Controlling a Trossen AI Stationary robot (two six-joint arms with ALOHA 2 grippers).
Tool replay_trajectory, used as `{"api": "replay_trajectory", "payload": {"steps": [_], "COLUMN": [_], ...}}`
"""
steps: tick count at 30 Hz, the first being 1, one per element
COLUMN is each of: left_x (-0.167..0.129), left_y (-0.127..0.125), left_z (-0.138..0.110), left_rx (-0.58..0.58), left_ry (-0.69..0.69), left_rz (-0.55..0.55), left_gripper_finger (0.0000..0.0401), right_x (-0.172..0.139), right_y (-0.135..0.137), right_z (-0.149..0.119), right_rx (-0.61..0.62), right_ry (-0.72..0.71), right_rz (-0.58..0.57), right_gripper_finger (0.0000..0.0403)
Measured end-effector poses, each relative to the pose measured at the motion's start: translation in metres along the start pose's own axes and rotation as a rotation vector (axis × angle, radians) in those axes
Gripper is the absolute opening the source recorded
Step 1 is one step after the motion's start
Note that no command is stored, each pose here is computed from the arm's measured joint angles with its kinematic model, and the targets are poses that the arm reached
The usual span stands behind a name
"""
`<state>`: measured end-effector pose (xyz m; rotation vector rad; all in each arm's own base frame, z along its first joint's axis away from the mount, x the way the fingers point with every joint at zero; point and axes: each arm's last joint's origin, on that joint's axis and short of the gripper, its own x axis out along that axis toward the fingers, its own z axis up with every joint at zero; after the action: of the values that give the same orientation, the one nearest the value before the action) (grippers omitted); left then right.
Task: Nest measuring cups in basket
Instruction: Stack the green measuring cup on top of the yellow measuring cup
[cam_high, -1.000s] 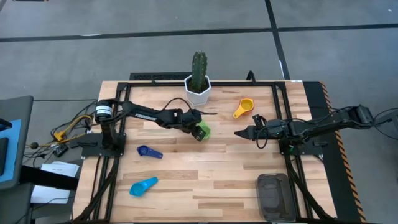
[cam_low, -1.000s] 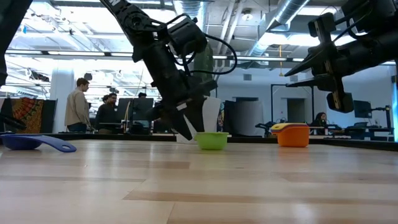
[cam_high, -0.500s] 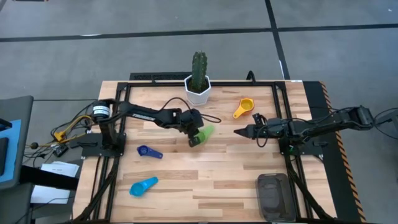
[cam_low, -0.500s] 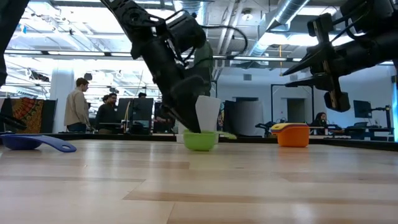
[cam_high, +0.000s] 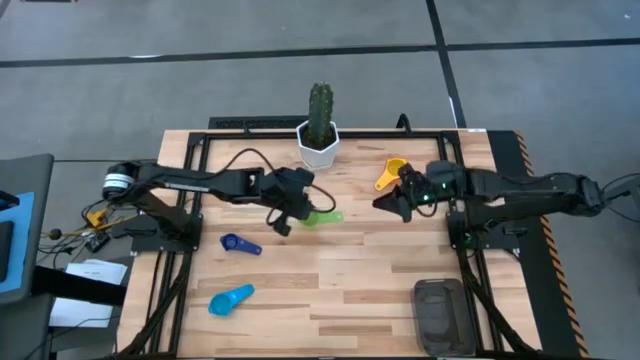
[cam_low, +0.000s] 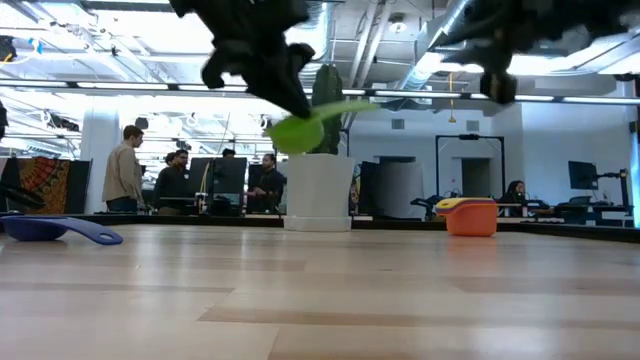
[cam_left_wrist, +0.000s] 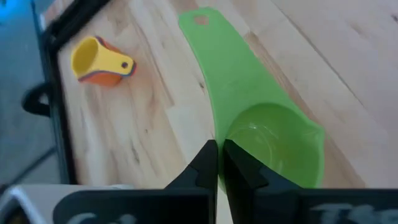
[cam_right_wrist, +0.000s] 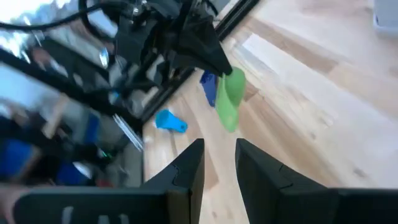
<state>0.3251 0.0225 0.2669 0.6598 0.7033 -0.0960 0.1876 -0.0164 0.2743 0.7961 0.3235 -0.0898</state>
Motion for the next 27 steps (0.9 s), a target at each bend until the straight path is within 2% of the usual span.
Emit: {"api": "replay_trajectory", "payload": {"steps": [5, 9, 12, 19, 23, 27], "left_x": [-0.022, -0.039, -0.052, -0.082, -0.095, -0.103], "left_y": [0.002, 0.010, 0.017, 0.026, 0.030, 0.031], "left_z": [0.016, 0.036, 0.051, 0.076, 0.083, 0.089], "left_rx": [0.135, 0.227, 0.275, 0.465, 0.546, 0.613], "left_ry": [0.039, 0.026, 0.009, 0.005, 0.016, 0.022], "left_rz": [-0.026, -0.018, 0.005, 0.031, 0.053, 0.070], "left_gripper_finger": [0.0001, 0.0001, 0.0000, 0.0000, 0.0000, 0.0000], "right_x": [0.000, 0.017, 0.034, 0.062, 0.077, 0.093], "right_y": [0.026, 0.042, 0.051, 0.075, 0.083, 0.087], "right_z": [0.039, 0.069, 0.088, 0.126, 0.137, 0.142], "right_rx": [-0.110, -0.114, -0.112, -0.166, -0.157, -0.149], "right_ry": [0.151, 0.254, 0.322, 0.378, 0.409, 0.441], "right_rz": [-0.015, -0.052, -0.068, 0.056, 0.114, 0.118], "right_gripper_finger": [0.0163, 0.0206, 0.0220, 0.0198, 0.0180, 0.0174]}}
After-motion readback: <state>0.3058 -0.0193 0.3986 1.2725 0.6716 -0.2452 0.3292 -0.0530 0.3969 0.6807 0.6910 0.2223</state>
